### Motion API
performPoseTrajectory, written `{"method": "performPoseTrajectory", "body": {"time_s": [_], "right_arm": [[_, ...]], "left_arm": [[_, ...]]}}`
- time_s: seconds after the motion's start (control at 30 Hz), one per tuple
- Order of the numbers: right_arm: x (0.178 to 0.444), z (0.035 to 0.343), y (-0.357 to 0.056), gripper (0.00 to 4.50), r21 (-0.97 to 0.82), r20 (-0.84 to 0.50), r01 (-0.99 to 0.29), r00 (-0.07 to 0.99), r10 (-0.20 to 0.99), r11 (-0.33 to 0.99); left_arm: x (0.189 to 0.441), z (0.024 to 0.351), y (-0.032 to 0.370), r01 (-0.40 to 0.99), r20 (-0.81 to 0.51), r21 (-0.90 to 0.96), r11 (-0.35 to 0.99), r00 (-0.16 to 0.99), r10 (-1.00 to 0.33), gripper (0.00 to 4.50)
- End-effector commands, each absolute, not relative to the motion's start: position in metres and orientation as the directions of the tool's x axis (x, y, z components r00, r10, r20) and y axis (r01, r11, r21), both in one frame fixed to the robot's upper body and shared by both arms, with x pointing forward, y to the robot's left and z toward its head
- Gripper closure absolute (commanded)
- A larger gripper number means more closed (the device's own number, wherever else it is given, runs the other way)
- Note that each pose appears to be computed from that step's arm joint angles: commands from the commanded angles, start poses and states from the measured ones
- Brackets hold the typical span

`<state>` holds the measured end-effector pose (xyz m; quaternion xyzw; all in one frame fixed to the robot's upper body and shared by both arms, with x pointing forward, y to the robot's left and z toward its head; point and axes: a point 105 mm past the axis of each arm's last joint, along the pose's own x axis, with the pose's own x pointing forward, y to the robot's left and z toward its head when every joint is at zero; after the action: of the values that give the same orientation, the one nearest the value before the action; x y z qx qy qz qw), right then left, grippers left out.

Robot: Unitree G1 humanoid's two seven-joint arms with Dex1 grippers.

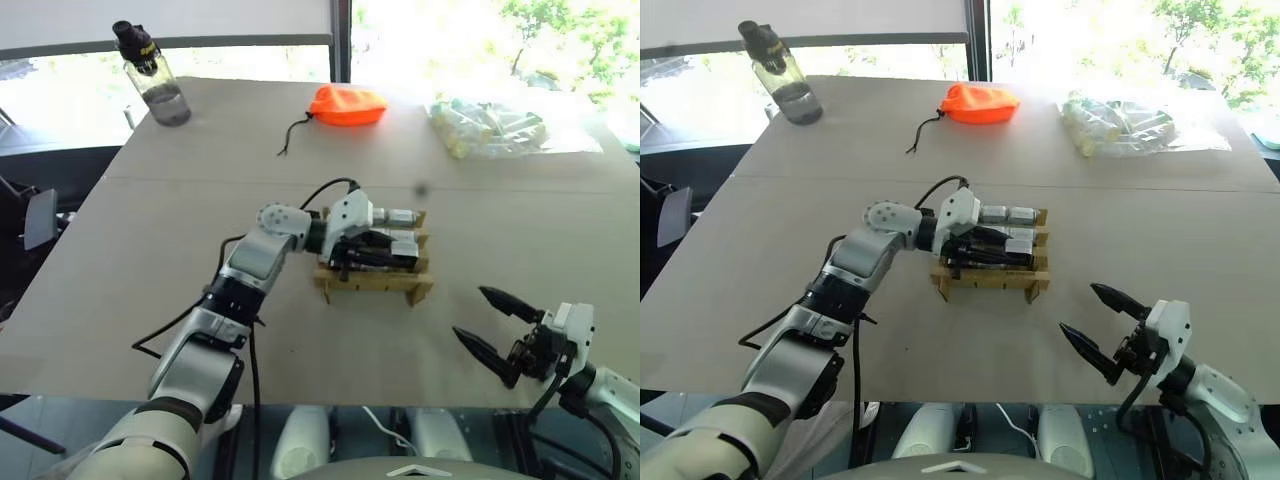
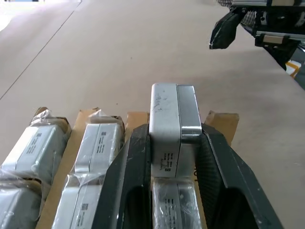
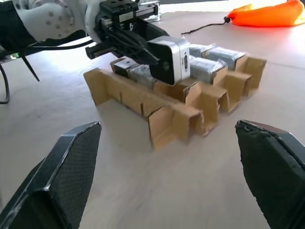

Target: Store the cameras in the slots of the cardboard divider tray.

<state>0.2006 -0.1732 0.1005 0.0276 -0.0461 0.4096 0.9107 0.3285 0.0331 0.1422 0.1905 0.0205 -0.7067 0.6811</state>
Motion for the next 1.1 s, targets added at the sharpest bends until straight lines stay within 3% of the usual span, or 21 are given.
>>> {"method": "performPoseTrajectory", "body": {"time_s": [0.03, 0.27, 0.67, 0.93, 1.1], "right_arm": [[0.198, 0.109, -0.182, 0.00, -0.044, 0.135, -0.749, 0.651, 0.747, 0.661], [0.197, 0.109, -0.183, 0.00, -0.045, 0.147, -0.758, 0.639, 0.755, 0.650], [0.199, 0.110, -0.180, 0.00, -0.057, 0.169, -0.745, 0.650, 0.741, 0.665], [0.200, 0.109, -0.181, 0.00, -0.062, 0.165, -0.744, 0.649, 0.742, 0.665], [0.201, 0.108, -0.181, 0.00, -0.065, 0.164, -0.748, 0.645, 0.746, 0.661]], "left_arm": [[0.330, 0.140, 0.034, 0.961, -0.315, 0.264, -0.087, 0.001, -0.949, 3.79], [0.339, 0.131, 0.034, 0.959, -0.345, 0.280, -0.047, 0.055, -0.937, 3.79], [0.338, 0.126, 0.035, 0.976, -0.366, 0.213, -0.033, 0.048, -0.929, 3.79], [0.336, 0.129, 0.035, 0.980, -0.366, 0.196, -0.026, 0.048, -0.929, 0.01], [0.332, 0.149, 0.041, 0.973, -0.301, 0.232, -0.005, 0.067, -0.951, 0.01]]}}
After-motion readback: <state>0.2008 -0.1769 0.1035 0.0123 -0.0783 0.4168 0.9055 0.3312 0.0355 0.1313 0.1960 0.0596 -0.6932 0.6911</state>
